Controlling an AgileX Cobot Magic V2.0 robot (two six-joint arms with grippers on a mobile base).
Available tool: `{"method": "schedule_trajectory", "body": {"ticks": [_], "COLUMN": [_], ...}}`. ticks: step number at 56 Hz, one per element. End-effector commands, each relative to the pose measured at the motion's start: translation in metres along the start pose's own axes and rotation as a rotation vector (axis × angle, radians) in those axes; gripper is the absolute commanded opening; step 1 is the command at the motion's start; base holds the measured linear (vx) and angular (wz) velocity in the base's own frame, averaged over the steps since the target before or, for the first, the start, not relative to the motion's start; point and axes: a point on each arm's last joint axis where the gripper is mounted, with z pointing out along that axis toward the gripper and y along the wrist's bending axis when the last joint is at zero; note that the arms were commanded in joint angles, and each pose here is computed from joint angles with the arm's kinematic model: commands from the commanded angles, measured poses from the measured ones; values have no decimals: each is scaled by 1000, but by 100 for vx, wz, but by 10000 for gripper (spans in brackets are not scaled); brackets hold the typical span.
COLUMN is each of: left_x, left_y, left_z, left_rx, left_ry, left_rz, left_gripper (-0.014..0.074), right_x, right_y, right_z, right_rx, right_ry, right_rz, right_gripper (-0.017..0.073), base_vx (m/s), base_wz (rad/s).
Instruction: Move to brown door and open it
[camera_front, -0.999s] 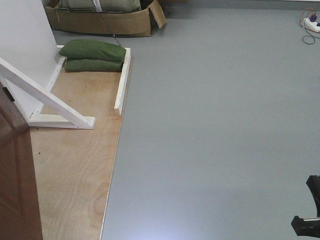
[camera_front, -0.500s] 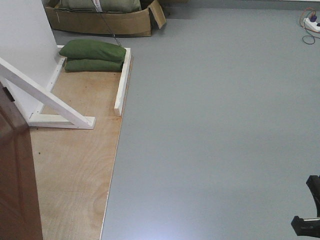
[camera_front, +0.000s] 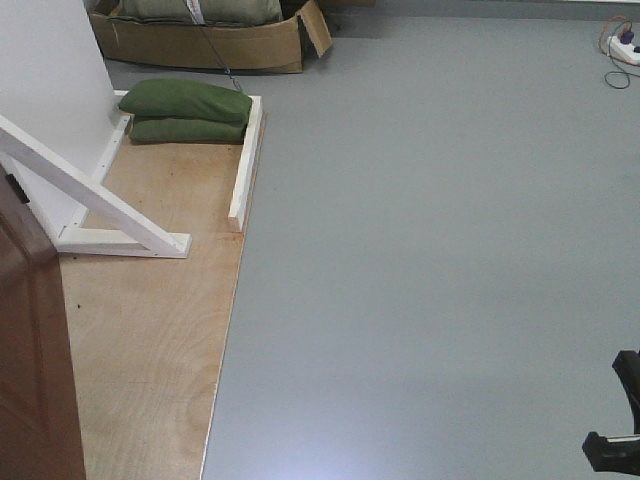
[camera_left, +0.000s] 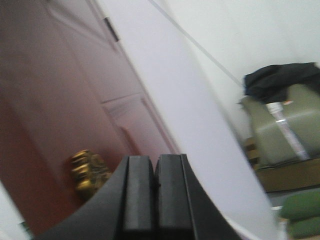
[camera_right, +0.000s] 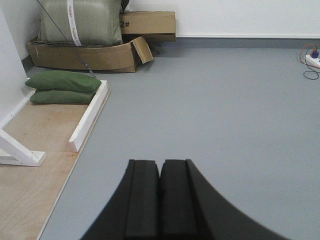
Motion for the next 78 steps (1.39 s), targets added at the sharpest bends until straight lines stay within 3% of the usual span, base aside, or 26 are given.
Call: {"method": "schedule_trajectory", "body": {"ticks": [1,9,17,21,29,38,61,78], "left_x": [-20,-28,-35,-44,-68,-95,-156,-149], "left_y": [4,3,4,7,13,21,46,56], "left_z": [-1,-3,-8,-12,-24,-38,-37,14], "left_rx": [-78,-188,-273,-318,-386,-444,-490,-445], "left_ry": [-104,-133,-102,-101,-165,-248,-339,-213], "left_rz": [28,63,-30,-45,7,111,122,113], "left_gripper": [-6,-6,-6,-6,-6,-6,-6,-6], "right_x": [-6,-6,-6,-6,-6,-6,-6,-6], "right_y": [-1,-1,-1,-1,-1,-1,-1,-1], "right_z": [0,0,0,0,0,0,0,0], "right_rx": [6,6,6,6,6,6,6,6], "right_ry": [-76,-76,-76,-76,-76,-76,-76,-76], "right_rz": [-9,-9,-9,-9,-9,-9,-9,-9], "right_gripper": [0,0,0,0,0,0,0,0], "base_vx": [0,0,0,0,0,0,0,0], "base_wz": [0,0,0,0,0,0,0,0]}}
